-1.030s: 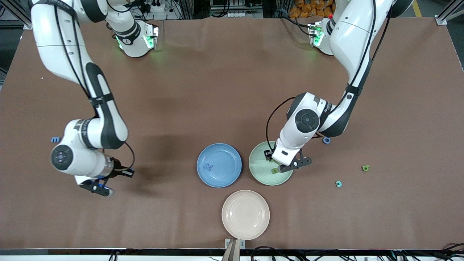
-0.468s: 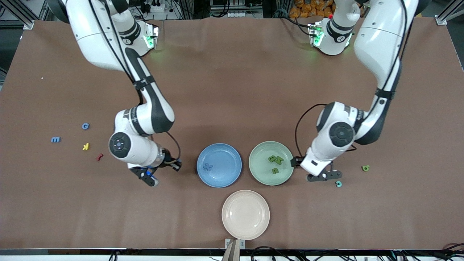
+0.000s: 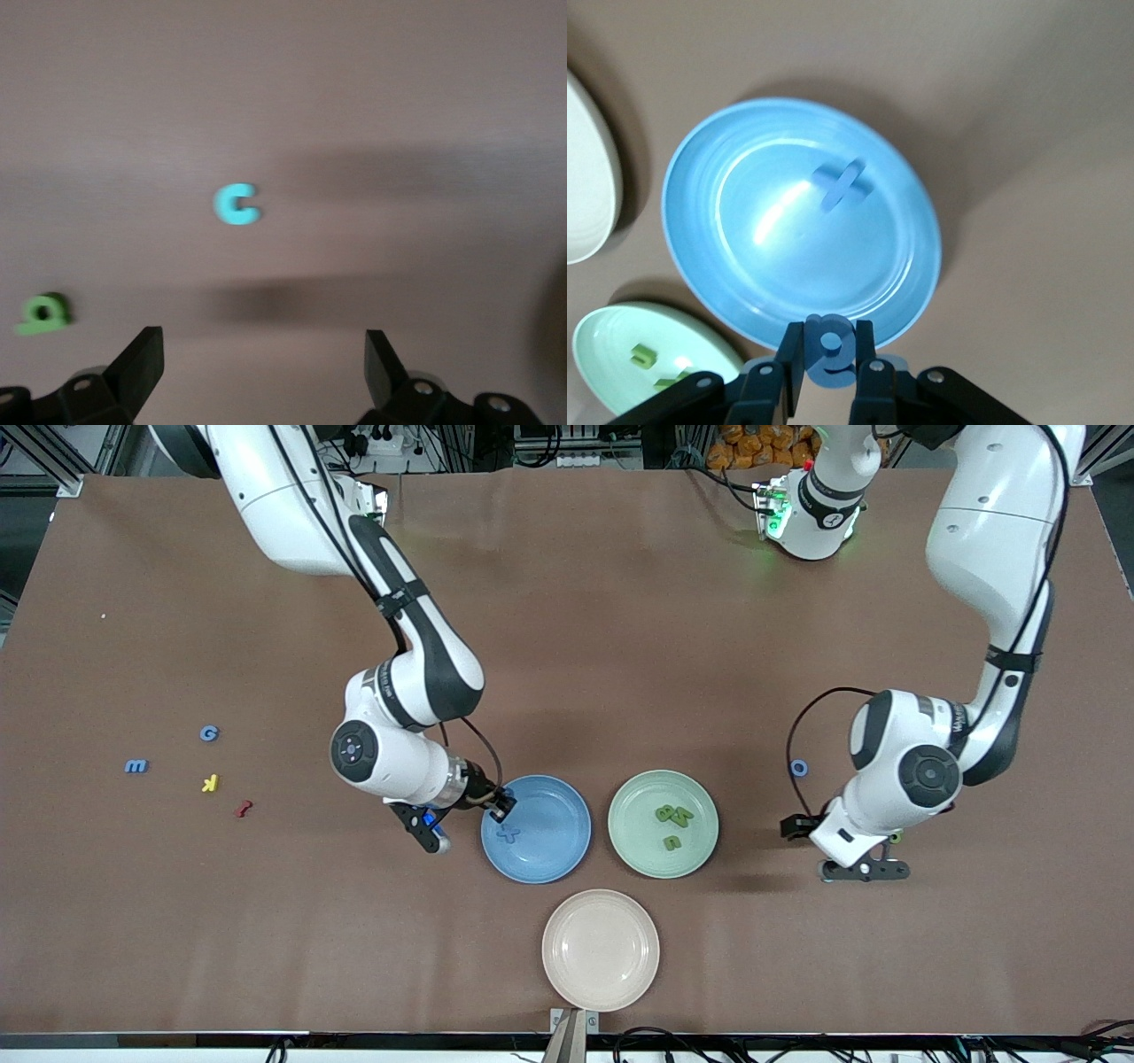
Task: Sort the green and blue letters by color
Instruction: 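Release the B while the right gripper drops the o into the blue plate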
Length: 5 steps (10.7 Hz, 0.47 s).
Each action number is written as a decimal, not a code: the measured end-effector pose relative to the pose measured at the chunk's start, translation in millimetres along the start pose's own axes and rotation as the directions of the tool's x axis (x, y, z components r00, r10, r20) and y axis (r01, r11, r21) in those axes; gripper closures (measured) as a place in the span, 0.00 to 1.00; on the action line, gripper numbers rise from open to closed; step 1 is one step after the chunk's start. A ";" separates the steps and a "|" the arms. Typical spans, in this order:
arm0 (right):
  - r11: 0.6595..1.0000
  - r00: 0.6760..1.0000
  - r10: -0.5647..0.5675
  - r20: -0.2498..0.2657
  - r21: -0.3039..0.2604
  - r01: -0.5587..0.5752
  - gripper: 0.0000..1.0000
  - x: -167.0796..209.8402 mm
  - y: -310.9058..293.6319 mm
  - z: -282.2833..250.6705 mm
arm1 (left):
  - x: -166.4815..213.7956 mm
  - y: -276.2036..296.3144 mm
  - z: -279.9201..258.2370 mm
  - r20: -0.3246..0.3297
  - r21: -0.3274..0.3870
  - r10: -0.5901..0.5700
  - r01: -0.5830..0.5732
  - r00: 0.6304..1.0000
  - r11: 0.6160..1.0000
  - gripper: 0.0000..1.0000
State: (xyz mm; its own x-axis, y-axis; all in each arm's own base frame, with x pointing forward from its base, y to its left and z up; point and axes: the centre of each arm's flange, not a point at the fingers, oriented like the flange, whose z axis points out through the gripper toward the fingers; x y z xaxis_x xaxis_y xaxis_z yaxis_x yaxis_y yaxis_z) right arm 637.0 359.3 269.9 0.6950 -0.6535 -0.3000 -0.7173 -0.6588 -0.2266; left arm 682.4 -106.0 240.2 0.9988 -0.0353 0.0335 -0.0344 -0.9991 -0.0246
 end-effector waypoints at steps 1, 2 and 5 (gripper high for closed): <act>0.999 0.999 0.031 -0.011 0.019 -0.031 0.71 -11.3 -5.4 3.4 | 0.6 -23.6 2.9 0.003 0.016 0.011 -0.011 1.000 1.000 0.00; 0.998 0.999 0.050 -0.020 0.033 -0.050 0.60 -19.3 -9.1 6.2 | 0.8 -47.7 5.3 0.008 0.020 0.026 -0.026 1.000 0.999 0.00; 0.999 0.994 -0.025 -0.110 -0.041 0.021 0.19 -10.9 -3.8 6.5 | -0.7 -105.6 8.5 0.008 0.005 0.069 -0.069 0.998 0.998 0.00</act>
State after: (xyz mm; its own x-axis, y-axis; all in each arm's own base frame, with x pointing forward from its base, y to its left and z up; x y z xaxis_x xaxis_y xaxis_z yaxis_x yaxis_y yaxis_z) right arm 631.9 371.4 268.0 0.7142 -0.6736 -0.1902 -0.7000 -0.6872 -0.1944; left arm 685.6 -0.3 234.2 0.9943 -0.1039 0.0238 -0.1031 -0.9941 -0.0323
